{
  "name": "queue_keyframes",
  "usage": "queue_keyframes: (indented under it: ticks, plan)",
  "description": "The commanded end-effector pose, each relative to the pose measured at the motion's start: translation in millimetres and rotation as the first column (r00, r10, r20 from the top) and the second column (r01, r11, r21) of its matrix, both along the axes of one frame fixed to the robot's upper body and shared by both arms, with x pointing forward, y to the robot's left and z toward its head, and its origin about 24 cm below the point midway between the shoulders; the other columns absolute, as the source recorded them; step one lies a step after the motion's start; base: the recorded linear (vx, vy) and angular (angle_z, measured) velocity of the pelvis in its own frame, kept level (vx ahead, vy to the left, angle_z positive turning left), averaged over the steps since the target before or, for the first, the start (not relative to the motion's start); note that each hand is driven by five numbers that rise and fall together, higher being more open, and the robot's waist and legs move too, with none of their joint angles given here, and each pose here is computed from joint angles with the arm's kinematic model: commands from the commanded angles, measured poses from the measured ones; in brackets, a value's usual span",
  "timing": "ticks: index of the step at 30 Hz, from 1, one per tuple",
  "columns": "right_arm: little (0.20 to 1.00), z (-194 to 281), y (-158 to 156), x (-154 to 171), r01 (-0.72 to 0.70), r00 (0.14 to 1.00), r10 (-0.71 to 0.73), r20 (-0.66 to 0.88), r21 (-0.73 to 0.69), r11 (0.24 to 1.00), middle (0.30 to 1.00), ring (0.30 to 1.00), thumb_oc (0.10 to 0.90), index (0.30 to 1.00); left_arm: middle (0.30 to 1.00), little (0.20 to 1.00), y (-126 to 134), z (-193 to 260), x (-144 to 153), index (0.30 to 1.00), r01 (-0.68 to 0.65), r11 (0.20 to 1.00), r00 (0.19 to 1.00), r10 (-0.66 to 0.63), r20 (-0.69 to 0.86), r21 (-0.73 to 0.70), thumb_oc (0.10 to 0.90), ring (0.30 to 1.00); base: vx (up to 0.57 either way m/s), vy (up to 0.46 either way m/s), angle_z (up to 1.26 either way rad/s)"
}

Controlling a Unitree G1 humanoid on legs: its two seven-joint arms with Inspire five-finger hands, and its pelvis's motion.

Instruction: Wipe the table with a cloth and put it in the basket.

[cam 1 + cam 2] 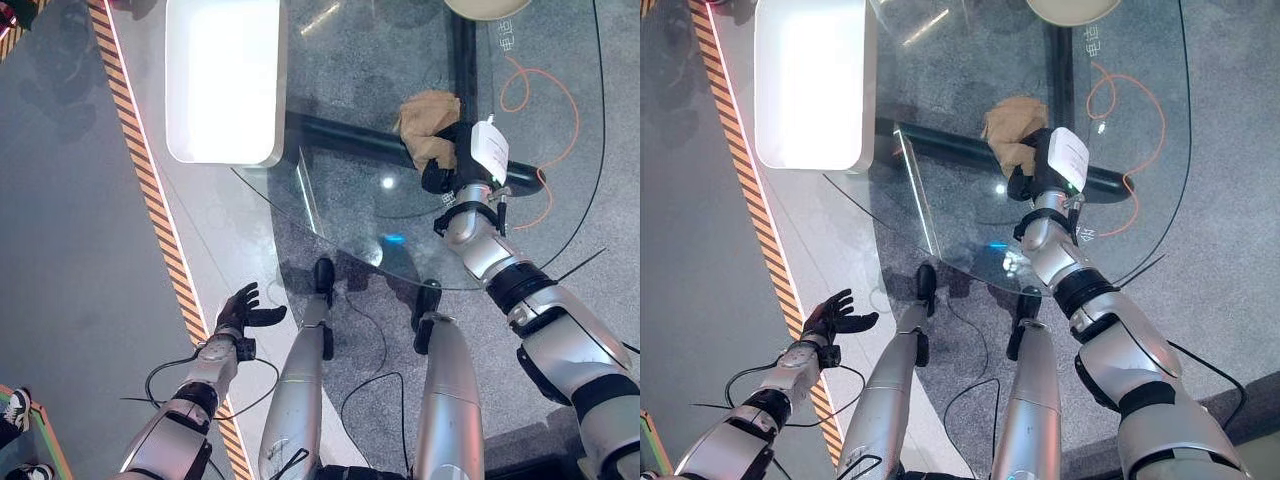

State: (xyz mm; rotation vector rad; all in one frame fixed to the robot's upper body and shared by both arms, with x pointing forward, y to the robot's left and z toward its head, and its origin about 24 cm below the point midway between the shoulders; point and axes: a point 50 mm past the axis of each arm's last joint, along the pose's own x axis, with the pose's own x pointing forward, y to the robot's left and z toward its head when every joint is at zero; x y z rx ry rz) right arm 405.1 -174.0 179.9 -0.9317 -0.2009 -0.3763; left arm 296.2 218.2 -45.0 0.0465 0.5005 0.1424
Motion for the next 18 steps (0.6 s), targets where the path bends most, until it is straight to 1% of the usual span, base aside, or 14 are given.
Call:
queue_keyframes:
  ticks: [1,5,7,9,10,11,13,14,18]
  plan:
    - [0.2,31,94,-5,-0.359,0.929,0.364,0.06,-0.074,0.93,0.3,0.3,0.1,0.3,0.9,0.9,-1,-2,-3,0.9,0.035,0.999,0.999,-0.035,-0.004,0.04,0.8,0.9,0.0,0.0,0.0]
    - [0.2,29,102,-7,-0.405,0.912,0.408,0.042,-0.078,0.911,0.3,0.3,0.1,0.3,0.9,0.9,-3,-3,-3,0.9,0.038,0.999,0.999,-0.038,-0.005,0.039,0.8,0.9,0.0,0.0,0.0]
    - [0.2,27,111,-9,-0.456,0.888,0.459,0.009,-0.101,0.884,0.3,0.3,0.1,0.3,0.9,0.9,-4,-3,-3,0.9,0.04,0.998,0.999,-0.04,-0.005,0.039,0.8,0.9,0.0,0.0,0.0]
    - [0.2,26,114,-10,-0.476,0.879,0.478,-0.01,-0.112,0.873,0.3,0.3,0.1,0.3,0.9,0.9,-4,-3,-3,0.9,0.041,0.998,0.999,-0.041,-0.005,0.039,0.8,0.9,0.0,0.0,0.0]
    - [0.2,22,120,-12,-0.523,0.852,0.52,-0.059,-0.143,0.84,0.3,0.3,0.1,0.3,0.9,0.9,-5,-3,-3,0.9,0.044,0.998,0.999,-0.044,-0.005,0.038,0.8,0.9,0.0,0.0,0.0]
    - [0.2,22,121,-12,-0.527,0.85,0.524,-0.063,-0.143,0.838,0.3,0.3,0.1,0.3,0.9,0.9,-5,-3,-3,0.9,0.044,0.998,0.999,-0.044,-0.005,0.038,0.8,0.9,0.0,0.0,0.0]
    - [0.2,18,127,-14,-0.57,0.821,0.559,-0.114,-0.158,0.806,0.3,0.3,0.1,0.3,0.9,0.9,-6,-2,-2,0.9,0.046,0.998,0.999,-0.046,-0.003,0.038,0.8,0.9,0.0,0.0,0.0]
    - [0.2,13,132,-17,-0.615,0.788,0.593,-0.164,-0.18,0.768,0.3,0.3,0.1,0.3,0.9,0.9,-5,-2,-2,0.9,0.052,0.998,0.999,-0.052,-0.003,0.04,0.8,0.9,0.0,0.0,0.0]
    - [0.2,10,137,-20,-0.666,0.746,0.635,-0.2,-0.19,0.722,0.3,0.3,0.1,0.3,0.9,0.9,-3,-1,-2,0.9,0.057,0.997,0.998,-0.057,-0.005,0.042,0.8,0.9,0.0,-0.002,0.02]
